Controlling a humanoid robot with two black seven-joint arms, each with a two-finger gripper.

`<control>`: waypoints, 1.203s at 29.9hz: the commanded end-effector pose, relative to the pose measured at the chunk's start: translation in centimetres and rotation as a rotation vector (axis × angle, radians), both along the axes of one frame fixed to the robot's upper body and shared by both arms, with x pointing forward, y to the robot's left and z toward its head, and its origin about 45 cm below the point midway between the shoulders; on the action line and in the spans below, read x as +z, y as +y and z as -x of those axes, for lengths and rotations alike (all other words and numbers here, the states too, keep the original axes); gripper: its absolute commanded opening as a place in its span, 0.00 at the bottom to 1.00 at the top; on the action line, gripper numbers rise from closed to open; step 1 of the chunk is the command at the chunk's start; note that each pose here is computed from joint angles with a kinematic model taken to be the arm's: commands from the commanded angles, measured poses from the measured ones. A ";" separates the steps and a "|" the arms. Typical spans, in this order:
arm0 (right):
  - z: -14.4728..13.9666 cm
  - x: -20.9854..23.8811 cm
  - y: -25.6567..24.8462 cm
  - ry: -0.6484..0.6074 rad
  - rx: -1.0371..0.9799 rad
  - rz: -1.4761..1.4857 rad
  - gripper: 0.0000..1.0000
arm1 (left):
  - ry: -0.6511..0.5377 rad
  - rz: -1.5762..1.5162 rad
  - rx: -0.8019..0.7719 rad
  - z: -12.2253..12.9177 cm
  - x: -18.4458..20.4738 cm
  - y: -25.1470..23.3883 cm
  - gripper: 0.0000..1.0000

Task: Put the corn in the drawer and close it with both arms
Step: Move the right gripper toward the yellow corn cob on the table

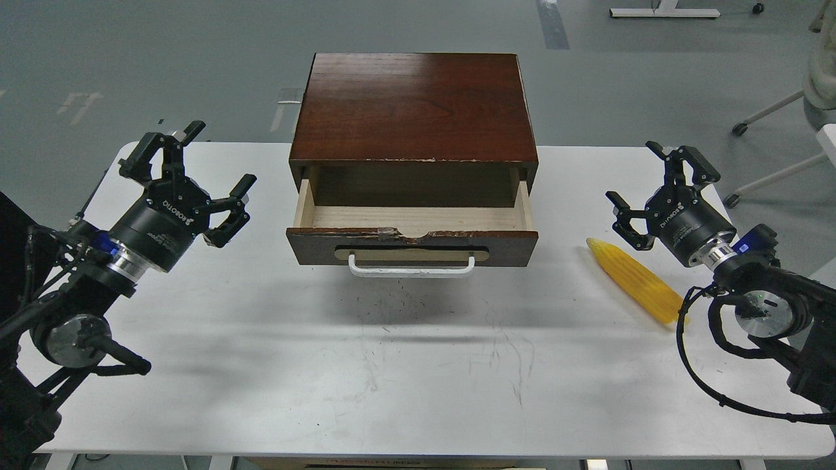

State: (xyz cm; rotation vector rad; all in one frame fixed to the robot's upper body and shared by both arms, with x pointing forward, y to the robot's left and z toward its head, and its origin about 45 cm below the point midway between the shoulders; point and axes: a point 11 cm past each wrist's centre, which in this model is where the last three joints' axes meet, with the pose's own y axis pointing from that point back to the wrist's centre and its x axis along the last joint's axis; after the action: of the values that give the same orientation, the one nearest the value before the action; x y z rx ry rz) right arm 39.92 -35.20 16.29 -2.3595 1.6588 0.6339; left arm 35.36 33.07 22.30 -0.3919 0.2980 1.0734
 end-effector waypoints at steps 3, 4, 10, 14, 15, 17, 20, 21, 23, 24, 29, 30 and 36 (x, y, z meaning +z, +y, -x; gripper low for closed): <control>0.0 0.0 0.2 0.000 0.004 -0.002 0.99 | -0.005 -0.005 0.020 -0.2 0.2 0.4 1.00; 0.0 0.0 0.2 0.000 0.003 -0.001 0.99 | -0.004 -0.005 0.023 -0.2 0.2 0.3 1.00; -0.2 1.1 -0.1 -0.018 0.020 0.018 1.00 | -0.001 -0.008 0.023 -0.2 0.1 0.4 1.00; -0.6 5.3 -2.1 -0.099 0.114 0.197 1.00 | -0.026 -0.008 0.007 -0.6 1.0 0.3 1.00; -0.5 6.1 -2.3 -0.114 0.138 0.233 1.00 | -0.032 -0.005 -0.001 -0.6 1.2 0.3 1.00; -0.2 8.3 -3.2 -0.155 0.204 0.360 1.00 | -0.061 -0.001 -0.037 -0.8 2.3 0.3 1.00; 0.4 11.0 -5.0 -0.204 0.307 0.614 1.00 | -0.080 -0.005 -0.044 -1.0 3.0 0.4 1.00; 0.5 11.2 -5.4 -0.206 0.331 0.671 1.00 | -0.081 -0.006 -0.046 -1.0 3.1 0.3 1.00; 1.1 11.0 -6.2 -0.201 0.416 0.848 1.00 | -0.087 -0.004 -0.048 -1.1 3.3 0.2 1.00; 1.4 10.8 -6.5 -0.197 0.446 0.907 1.00 | -0.087 -0.003 -0.050 -1.1 3.3 0.1 1.00; 3.1 8.7 -8.0 -0.145 0.645 1.215 1.00 | -0.088 0.000 -0.061 -1.1 3.2 -0.4 1.00; 3.3 8.2 -8.1 -0.137 0.670 1.242 1.00 | -0.089 -0.002 -0.063 -1.1 3.2 -0.4 1.00; 5.3 4.4 -8.7 -0.100 0.866 1.482 1.00 | -0.091 -0.010 -0.067 -1.0 3.3 -0.4 1.00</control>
State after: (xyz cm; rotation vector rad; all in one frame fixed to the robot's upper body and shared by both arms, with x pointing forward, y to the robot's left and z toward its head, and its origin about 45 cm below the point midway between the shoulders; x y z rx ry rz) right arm 35.22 -43.46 22.02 -3.8823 1.0796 -0.9630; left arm 36.42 32.62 25.53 -0.4200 0.2250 0.9888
